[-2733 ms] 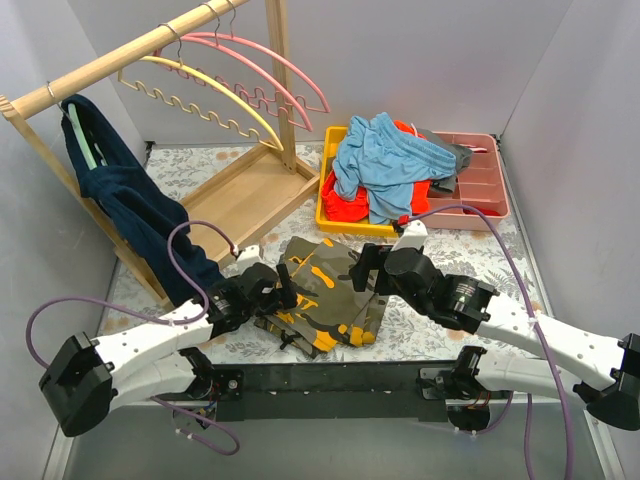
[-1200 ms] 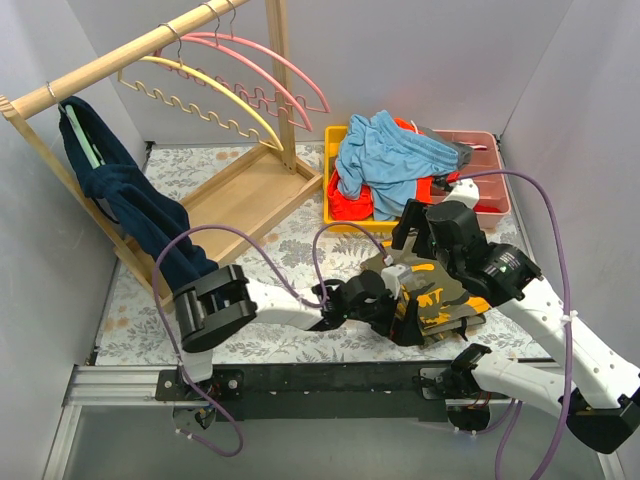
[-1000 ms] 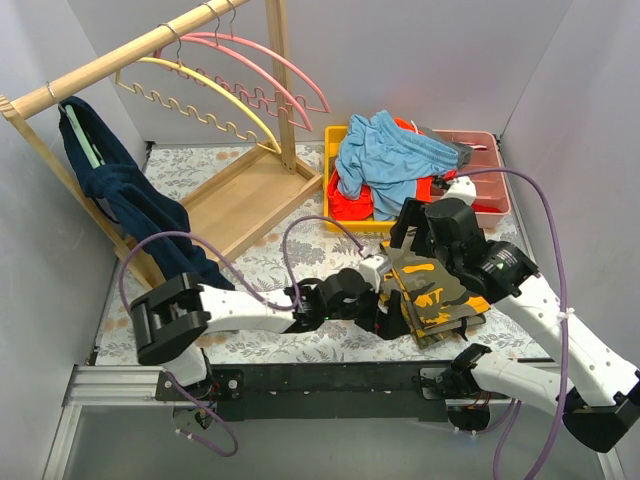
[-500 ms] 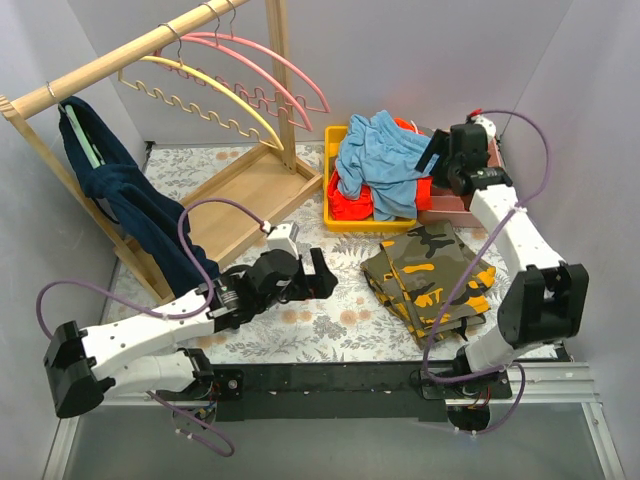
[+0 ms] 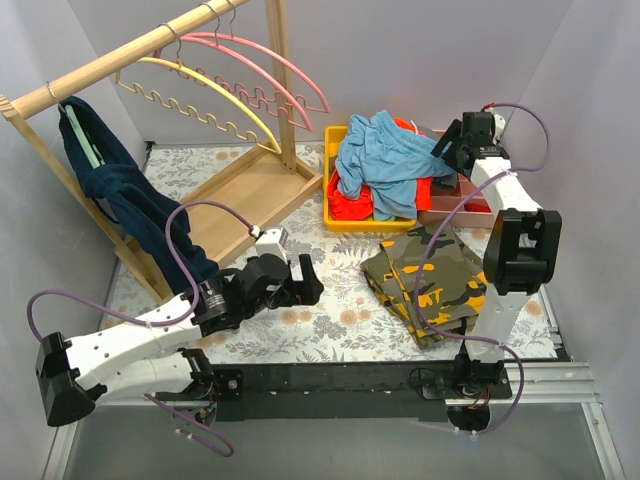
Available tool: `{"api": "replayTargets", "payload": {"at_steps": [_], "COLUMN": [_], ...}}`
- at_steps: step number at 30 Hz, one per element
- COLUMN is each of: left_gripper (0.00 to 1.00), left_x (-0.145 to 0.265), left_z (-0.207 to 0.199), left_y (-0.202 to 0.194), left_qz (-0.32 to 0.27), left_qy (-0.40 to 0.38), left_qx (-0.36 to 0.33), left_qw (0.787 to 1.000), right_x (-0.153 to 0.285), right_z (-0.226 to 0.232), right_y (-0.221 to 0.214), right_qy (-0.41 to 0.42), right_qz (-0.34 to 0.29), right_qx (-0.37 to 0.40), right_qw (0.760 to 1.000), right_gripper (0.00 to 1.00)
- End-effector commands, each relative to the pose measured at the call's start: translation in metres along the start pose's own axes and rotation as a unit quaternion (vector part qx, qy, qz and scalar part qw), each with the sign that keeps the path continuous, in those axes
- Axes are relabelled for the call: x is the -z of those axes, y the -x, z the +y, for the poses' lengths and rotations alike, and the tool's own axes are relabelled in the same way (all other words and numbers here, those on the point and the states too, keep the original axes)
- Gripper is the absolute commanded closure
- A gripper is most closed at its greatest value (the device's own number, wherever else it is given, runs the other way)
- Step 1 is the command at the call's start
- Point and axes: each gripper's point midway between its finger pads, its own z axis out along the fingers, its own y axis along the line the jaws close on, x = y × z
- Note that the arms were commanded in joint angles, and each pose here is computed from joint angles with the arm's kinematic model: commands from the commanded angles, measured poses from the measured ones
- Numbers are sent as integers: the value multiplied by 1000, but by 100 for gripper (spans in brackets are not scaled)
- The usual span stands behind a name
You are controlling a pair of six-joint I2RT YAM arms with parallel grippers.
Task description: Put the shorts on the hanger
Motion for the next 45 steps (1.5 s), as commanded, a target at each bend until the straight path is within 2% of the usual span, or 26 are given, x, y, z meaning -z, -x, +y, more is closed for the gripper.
{"api": "replayTargets", "payload": {"at_steps": [1,4,5,7,11,16,19,23,25,26,28,31,34,35,36,38,39,42,45], "left_gripper": [2,2,2,2,2,2,2,2,2,2,2,2,2,2,2,2,2,2,2], "left_x": [15,18,18,18,21,32,39,52,58,62,67,70,66,64,61,50,46,21,-11], "left_z": [-3,-5,-5,-6,-5,-5,-5,-10,-11,-13,-14,-18,-19,-19,-19,-21,-23,-26,-25], "left_y": [21,23,23,26,34,51,59,69,76,79,85,89,87,86,84,81,79,78,70], "left_qz": [-30,-34,-35,-38,-51,-78,-87,-97,-107,-113,-121,-124,-120,-118,-115,-108,-104,-94,-66], "left_qy": [-6,-10,-11,-13,-6,0,4,-8,-12,-17,-20,-26,-26,-24,-24,-18,-17,2,24], "left_qx": [1,2,3,1,0,7,15,24,26,28,29,28,24,22,20,14,8,-13,-50], "left_qw": [1000,999,999,999,999,997,996,995,994,993,992,992,992,992,993,994,994,995,996], "right_x": [-1,10,13,24,60,151,213,301,322,347,359,363,337,344,317,309,299,302,298], "right_z": [30,38,41,49,85,153,174,184,186,180,176,153,112,99,77,53,24,-12,-36], "right_y": [28,37,41,54,66,98,124,148,135,134,105,34,-74,-96,-170,-222,-282,-334,-342], "right_qy": [55,77,87,100,155,240,272,324,336,349,369,397,393,405,386,368,344,306,276], "right_qz": [-29,-45,-51,-62,-75,-143,-194,-240,-236,-245,-220,-162,-65,-45,29,77,138,183,176], "right_qx": [-4,-1,3,7,26,68,75,67,77,75,78,78,93,71,96,82,118,125,112], "right_qw": [998,996,995,993,985,958,940,913,908,902,899,900,913,910,917,923,921,926,938], "right_gripper": [20,47,71,98,99,99,99,99,99,99,99,99,99,99,99,99,99,99,99]}}
